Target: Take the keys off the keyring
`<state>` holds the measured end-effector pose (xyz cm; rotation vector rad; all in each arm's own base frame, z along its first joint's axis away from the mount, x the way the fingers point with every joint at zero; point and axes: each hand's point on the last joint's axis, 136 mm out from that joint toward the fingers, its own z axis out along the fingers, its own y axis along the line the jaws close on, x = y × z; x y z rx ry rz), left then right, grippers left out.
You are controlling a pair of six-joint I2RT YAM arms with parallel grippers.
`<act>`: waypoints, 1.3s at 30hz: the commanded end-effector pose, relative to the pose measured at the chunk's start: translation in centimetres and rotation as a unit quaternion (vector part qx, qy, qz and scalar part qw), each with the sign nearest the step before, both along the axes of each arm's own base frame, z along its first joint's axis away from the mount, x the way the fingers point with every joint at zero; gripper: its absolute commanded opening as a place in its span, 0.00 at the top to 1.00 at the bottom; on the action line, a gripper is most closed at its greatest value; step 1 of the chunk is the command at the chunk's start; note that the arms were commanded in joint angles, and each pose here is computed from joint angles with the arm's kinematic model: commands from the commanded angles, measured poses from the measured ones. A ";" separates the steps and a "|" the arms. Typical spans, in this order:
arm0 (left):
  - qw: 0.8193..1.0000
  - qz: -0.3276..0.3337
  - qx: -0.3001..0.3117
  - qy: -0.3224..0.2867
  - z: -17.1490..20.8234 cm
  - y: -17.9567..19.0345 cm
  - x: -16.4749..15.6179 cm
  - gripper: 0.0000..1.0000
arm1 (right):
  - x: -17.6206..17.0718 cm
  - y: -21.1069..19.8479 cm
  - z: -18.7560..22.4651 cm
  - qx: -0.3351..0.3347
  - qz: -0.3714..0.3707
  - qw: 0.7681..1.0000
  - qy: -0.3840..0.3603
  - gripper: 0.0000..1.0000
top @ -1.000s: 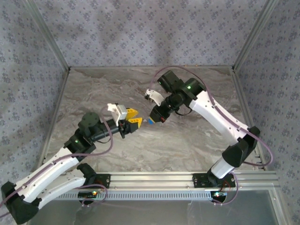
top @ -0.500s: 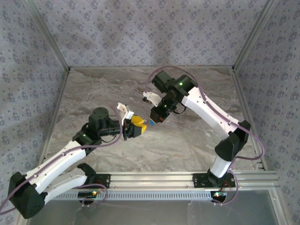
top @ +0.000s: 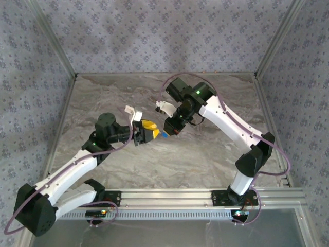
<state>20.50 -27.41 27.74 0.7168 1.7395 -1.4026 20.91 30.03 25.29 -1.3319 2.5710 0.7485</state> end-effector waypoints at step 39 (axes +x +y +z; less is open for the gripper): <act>0.998 -0.050 0.029 -0.006 0.0 -2.3 -0.9 0.76 | -0.5 0.8 2.1 0.039 0.012 0.999 0.000 1.00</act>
